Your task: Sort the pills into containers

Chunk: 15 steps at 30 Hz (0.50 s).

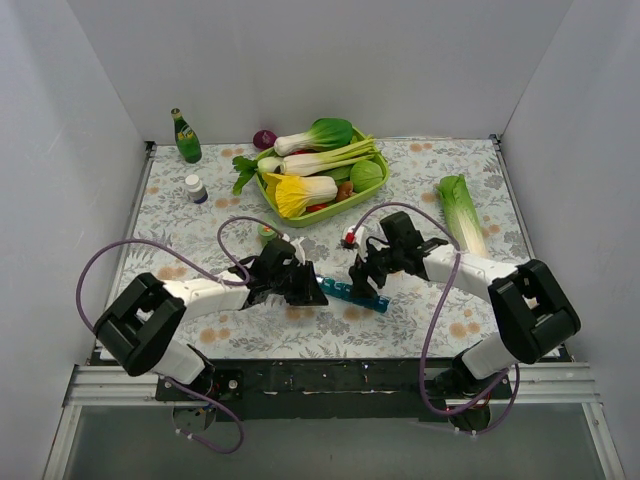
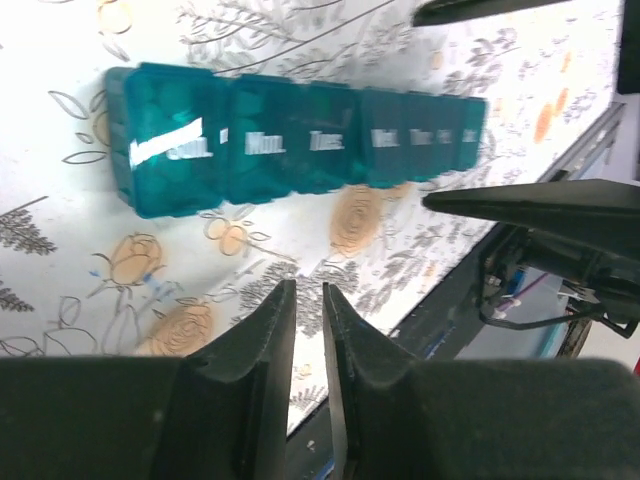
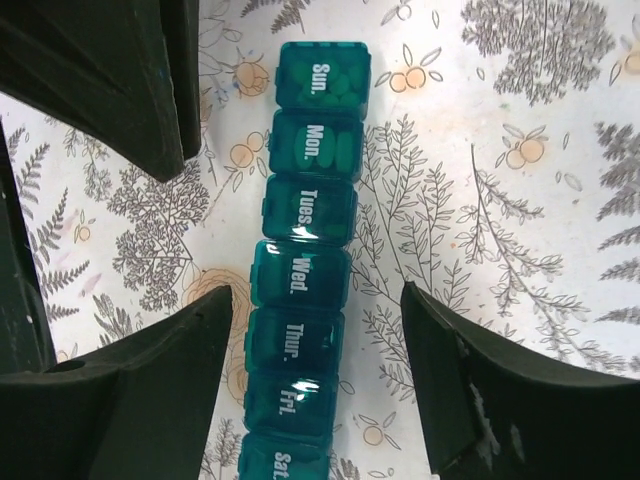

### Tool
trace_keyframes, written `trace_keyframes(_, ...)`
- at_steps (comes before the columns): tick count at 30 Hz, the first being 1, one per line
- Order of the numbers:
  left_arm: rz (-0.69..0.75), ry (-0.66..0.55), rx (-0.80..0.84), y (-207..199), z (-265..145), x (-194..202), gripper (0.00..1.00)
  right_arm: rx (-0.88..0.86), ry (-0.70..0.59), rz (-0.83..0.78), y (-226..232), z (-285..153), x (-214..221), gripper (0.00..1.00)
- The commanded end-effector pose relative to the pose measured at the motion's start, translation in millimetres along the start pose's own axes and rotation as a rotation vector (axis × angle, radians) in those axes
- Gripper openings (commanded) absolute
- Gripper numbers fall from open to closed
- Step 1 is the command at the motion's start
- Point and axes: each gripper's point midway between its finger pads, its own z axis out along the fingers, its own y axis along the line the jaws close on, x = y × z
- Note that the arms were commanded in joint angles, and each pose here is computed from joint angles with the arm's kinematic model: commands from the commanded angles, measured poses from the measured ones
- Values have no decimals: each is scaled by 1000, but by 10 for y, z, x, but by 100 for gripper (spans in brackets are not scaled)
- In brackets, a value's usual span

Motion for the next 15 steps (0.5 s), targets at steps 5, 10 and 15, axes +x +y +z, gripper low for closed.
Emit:
trace_keyframes(5,104,-71,116,-352,-310,-105,23,3,-42,-219,162,-276,-84,79)
trace_keyframes(10,135,-96,126,-381,-344,-145,23,115,-58,-195,-2,-303,-106,68)
trace_keyframes(15,151,-98,148,-432,-261,-210,20,132,-24,-146,-126,-225,-97,52)
